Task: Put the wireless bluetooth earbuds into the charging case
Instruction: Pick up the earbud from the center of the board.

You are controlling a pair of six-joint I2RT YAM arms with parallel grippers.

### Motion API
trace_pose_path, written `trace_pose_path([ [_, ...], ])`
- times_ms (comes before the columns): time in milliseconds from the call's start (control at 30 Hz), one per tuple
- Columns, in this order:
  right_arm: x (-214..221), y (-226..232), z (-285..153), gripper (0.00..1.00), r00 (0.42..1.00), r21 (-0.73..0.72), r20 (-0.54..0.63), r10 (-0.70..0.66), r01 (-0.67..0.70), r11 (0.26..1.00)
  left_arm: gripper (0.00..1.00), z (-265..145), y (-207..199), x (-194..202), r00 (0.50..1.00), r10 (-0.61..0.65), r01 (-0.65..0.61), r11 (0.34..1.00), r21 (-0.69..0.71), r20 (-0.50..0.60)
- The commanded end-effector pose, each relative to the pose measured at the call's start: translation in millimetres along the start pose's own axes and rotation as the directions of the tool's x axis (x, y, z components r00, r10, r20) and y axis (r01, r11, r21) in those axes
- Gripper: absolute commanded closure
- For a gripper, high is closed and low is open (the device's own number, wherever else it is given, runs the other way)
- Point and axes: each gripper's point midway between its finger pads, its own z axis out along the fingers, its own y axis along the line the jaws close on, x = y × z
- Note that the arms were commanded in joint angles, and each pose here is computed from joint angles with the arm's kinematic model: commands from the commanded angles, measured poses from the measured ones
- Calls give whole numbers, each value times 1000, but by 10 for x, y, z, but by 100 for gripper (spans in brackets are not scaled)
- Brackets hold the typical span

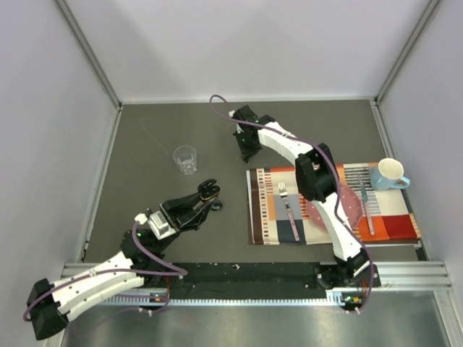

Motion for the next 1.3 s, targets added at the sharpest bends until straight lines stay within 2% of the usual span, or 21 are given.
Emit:
trace_pose_path([
  [0, -140, -10, -223, 99, 999, -1, 41, 26, -26, 1000, 100, 18, 10, -101, 999, -19, 19, 1000, -9, 38],
  [300, -419, 181, -882, 100, 978, -137, 157, 137, -116, 984, 100, 23, 43, -120, 999, -15, 16, 1000, -26, 42],
  [333, -574, 221, -1126, 100, 960, -171, 232, 154, -116, 979, 100, 23, 59, -131, 999, -12, 14, 999, -34, 46],
  [400, -526, 219, -1224, 100, 948, -194, 252, 197, -150, 969, 100, 18, 69, -164, 998, -9, 11, 999, -38, 57],
  [433, -686, 250, -1491, 100, 917, -231, 333, 218, -144, 962, 100, 18, 71, -178, 998, -5, 8, 999, -39, 61],
  [533, -590, 275, -1676, 100, 887, -286, 368, 279, -178, 942, 100, 4, 136, -208, 998, 1, 4, 997, -74, 70],
  [633, -610, 302, -2134, 100, 809, -374, 469, 355, -182, 909, 100, 1, 156, -216, 997, 9, -3, 996, -84, 71],
  [700, -590, 289, -2473, 100, 735, -435, 537, 415, -181, 882, 100, -2, 170, -216, 997, 12, -5, 996, -92, 72],
  [767, -520, 252, -2574, 100, 678, -474, 573, 460, -184, 861, 100, -3, 192, -240, 996, 14, -5, 995, -104, 83],
  [800, -510, 243, -2873, 100, 629, -503, 612, 480, -159, 850, 100, -6, 199, -252, 996, 14, -5, 994, -107, 88],
  [833, -517, 235, -2995, 100, 591, -525, 636, 497, -141, 839, 100, -7, 208, -263, 995, 15, -4, 994, -112, 94],
  [867, -407, 220, -2979, 100, 581, -538, 634, 511, -143, 830, 100, -6, 211, -266, 995, 16, -5, 993, -114, 95],
  [900, -438, 229, -3287, 100, 512, -574, 671, 536, -98, 813, 100, -7, 220, -273, 995, 16, -5, 993, -119, 98],
  [967, -331, 206, -3351, 100, 480, -599, 671, 565, -97, 795, 100, -7, 225, -270, 995, 16, -4, 992, -122, 99],
  [1000, -325, 215, -3587, 100, 431, -622, 690, 581, -58, 781, 100, -3, 228, -275, 995, 15, -2, 992, -124, 101],
  [1100, -221, 226, -3750, 100, 388, -641, 699, 600, -31, 767, 100, 18, 227, -265, 995, 18, -6, 992, -122, 96],
  [1133, -205, 223, -3914, 100, 354, -650, 709, 610, -7, 760, 100, 30, 228, -278, 995, 16, -4, 992, -122, 97],
  [1267, -131, 341, -4178, 100, 328, -671, 711, 622, 53, 739, 100, 66, 210, -278, 995, 15, -4, 994, -111, 96],
])
